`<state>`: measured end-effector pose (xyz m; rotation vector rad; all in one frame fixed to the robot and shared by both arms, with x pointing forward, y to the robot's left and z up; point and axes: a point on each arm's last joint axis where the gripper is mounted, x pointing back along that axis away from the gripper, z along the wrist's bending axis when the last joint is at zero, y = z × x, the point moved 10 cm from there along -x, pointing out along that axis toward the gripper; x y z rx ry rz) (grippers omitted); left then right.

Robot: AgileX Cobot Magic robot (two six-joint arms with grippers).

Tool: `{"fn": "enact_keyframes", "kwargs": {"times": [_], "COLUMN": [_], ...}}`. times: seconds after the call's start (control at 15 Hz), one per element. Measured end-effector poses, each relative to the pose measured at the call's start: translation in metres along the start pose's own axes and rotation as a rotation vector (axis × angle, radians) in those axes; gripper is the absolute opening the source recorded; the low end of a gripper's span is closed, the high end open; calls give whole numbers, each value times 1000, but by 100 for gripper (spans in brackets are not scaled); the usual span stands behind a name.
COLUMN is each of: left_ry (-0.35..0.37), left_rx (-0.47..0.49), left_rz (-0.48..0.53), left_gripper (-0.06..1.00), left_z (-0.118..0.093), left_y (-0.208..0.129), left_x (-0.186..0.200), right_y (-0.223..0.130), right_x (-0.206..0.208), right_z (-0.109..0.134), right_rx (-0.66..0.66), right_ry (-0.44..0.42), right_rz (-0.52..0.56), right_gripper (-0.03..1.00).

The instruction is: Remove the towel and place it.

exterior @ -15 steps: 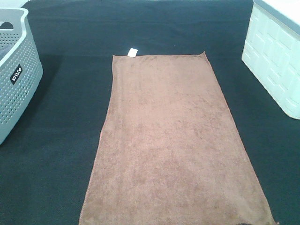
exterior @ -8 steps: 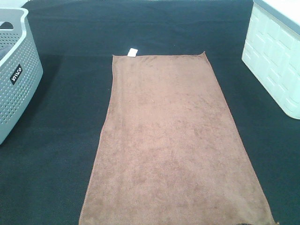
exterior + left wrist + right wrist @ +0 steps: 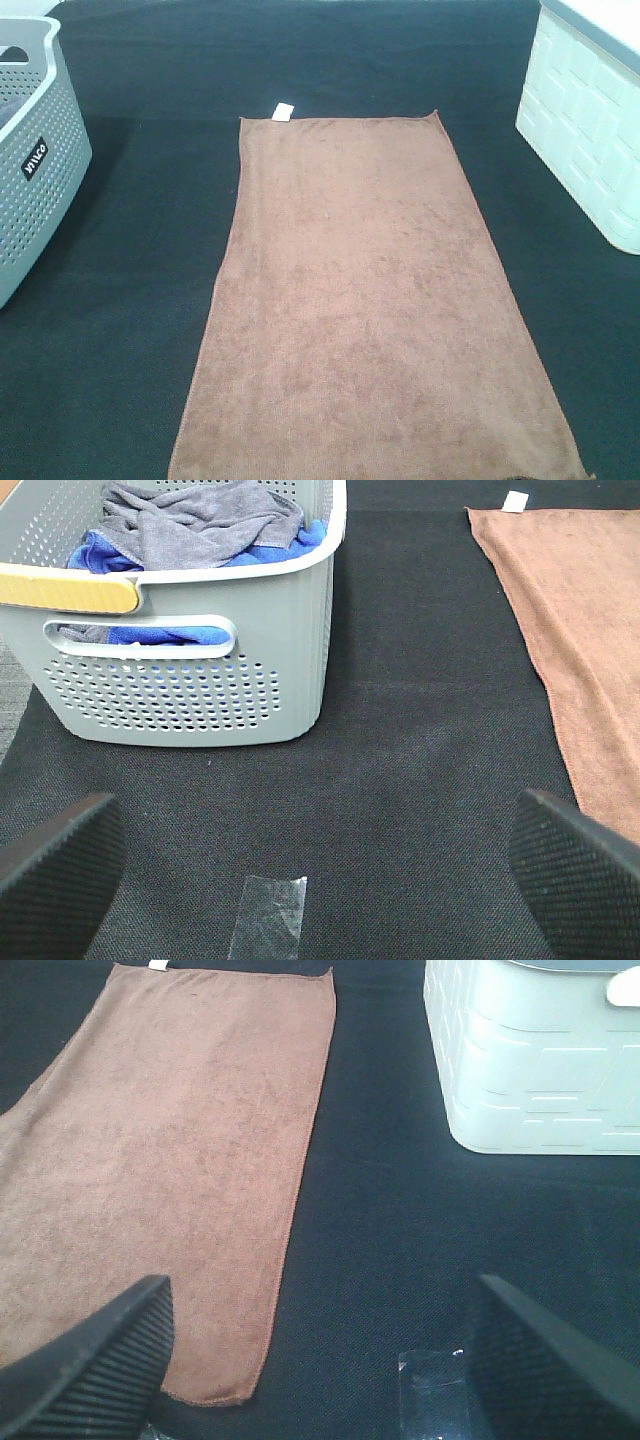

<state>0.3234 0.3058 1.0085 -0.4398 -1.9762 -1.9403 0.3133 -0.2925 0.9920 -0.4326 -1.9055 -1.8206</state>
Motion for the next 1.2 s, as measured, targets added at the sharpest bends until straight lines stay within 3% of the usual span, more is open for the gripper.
{"fn": "enact_keyframes", "kwargs": {"times": [1.2], "left_ry": [0], "left_rx": [-4], "left_rz": [-1], "left_gripper": [99], "left_z": [0], "left_y": [0], "left_x": [0], "right_y": [0], "right_x": [0], "right_z": [0], "right_rx": [0], "right_ry": [0], "right_rz": [0], "right_gripper": [76]}}
